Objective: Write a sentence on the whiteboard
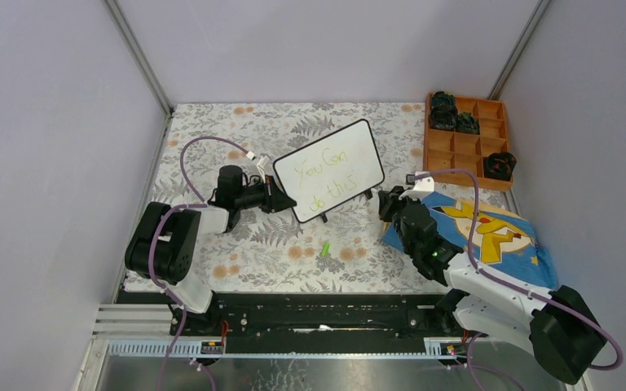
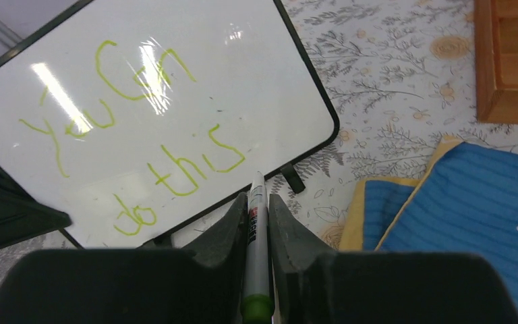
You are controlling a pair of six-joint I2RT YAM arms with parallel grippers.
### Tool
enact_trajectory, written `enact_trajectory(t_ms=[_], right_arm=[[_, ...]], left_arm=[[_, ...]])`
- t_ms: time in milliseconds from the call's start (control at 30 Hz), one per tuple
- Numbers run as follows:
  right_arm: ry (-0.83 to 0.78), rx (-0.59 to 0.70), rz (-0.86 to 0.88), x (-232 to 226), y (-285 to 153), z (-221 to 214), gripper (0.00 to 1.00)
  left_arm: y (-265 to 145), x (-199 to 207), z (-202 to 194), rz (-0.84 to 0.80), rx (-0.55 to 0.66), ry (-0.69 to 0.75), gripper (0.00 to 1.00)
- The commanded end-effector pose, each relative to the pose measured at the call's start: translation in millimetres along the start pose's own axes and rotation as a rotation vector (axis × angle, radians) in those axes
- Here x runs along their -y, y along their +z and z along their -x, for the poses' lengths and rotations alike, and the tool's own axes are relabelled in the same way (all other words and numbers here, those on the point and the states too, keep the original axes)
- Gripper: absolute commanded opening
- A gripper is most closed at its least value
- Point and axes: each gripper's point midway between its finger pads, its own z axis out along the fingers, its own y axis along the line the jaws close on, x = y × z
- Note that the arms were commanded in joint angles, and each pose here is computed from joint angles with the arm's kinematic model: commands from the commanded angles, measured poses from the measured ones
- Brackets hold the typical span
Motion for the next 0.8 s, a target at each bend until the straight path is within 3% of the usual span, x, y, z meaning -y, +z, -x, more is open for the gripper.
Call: enact_trajectory(t_ms=[0,200,767], right_arm=[[0.123,0.126,-0.057,5,9,20,0.00],[0.180,0.155,-0.037,0,21,19,0.00],[0.160,0.084,0.046,-17,41,-1,0.00]], left_arm=[[0,-26,-20,0.122,-0.048,-0.052,0.00],[-1,-25,-18,0.120,-0.045,-0.047,0.00],[-1,-25,-17,0.123,-0.043,-0.046,0.00]])
